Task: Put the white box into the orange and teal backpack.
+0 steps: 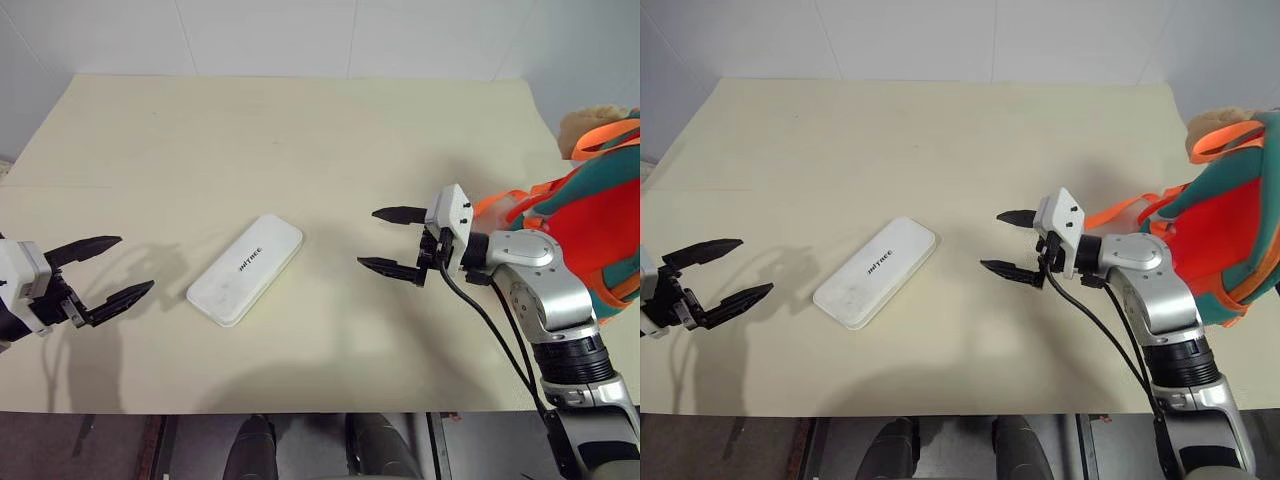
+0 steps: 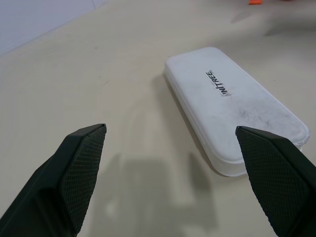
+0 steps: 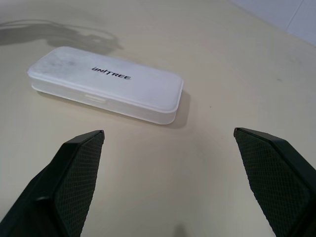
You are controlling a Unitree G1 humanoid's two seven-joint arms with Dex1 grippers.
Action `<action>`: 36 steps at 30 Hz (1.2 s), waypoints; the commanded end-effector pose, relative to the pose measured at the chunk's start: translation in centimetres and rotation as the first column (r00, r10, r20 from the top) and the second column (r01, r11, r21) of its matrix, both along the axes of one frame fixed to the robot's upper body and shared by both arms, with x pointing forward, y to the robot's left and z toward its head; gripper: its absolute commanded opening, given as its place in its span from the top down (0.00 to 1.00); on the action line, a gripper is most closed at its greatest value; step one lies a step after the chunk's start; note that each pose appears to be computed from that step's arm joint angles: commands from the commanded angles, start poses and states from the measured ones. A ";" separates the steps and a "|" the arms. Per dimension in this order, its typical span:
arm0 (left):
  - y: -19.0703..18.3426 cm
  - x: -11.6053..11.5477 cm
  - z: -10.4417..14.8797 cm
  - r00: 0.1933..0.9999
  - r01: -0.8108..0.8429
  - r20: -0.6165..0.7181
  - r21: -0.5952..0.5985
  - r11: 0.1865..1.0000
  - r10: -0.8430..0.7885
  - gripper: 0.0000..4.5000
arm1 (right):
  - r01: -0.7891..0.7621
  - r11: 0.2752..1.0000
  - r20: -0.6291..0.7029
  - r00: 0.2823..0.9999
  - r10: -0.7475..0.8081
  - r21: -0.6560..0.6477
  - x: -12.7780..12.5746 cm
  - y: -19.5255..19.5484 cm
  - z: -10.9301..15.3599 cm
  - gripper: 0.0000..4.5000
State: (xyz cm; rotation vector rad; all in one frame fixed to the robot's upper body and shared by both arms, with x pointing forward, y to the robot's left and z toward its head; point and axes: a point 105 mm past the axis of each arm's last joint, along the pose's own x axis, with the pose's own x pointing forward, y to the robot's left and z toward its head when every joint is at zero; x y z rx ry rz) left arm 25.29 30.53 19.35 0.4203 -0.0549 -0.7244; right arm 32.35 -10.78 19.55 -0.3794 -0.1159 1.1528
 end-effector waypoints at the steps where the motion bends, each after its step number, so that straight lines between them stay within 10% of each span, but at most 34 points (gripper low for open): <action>1: -0.1 0.2 1.3 1.000 0.009 0.026 0.023 1.000 -0.009 0.00 | -0.012 0.999 0.071 0.997 0.009 0.043 -0.5 0.5 1.7 0.01; 12: -0.6 0.7 1.2 0.999 -0.033 0.020 -0.016 0.999 0.034 0.04 | 0.054 0.997 0.097 0.994 -0.059 0.056 0.8 1.7 2.0 0.05; 25: -0.2 -0.2 -0.5 0.986 -0.136 -0.106 -0.079 0.988 0.128 0.92 | 0.073 0.997 0.131 0.988 -0.076 0.027 3.1 3.6 2.0 1.00; 36: -3.4 -2.2 -4.5 0.933 -0.232 -0.320 -0.195 0.953 0.162 1.00 | 0.145 0.986 0.161 0.978 -0.130 -0.086 8.1 8.8 0.1 1.00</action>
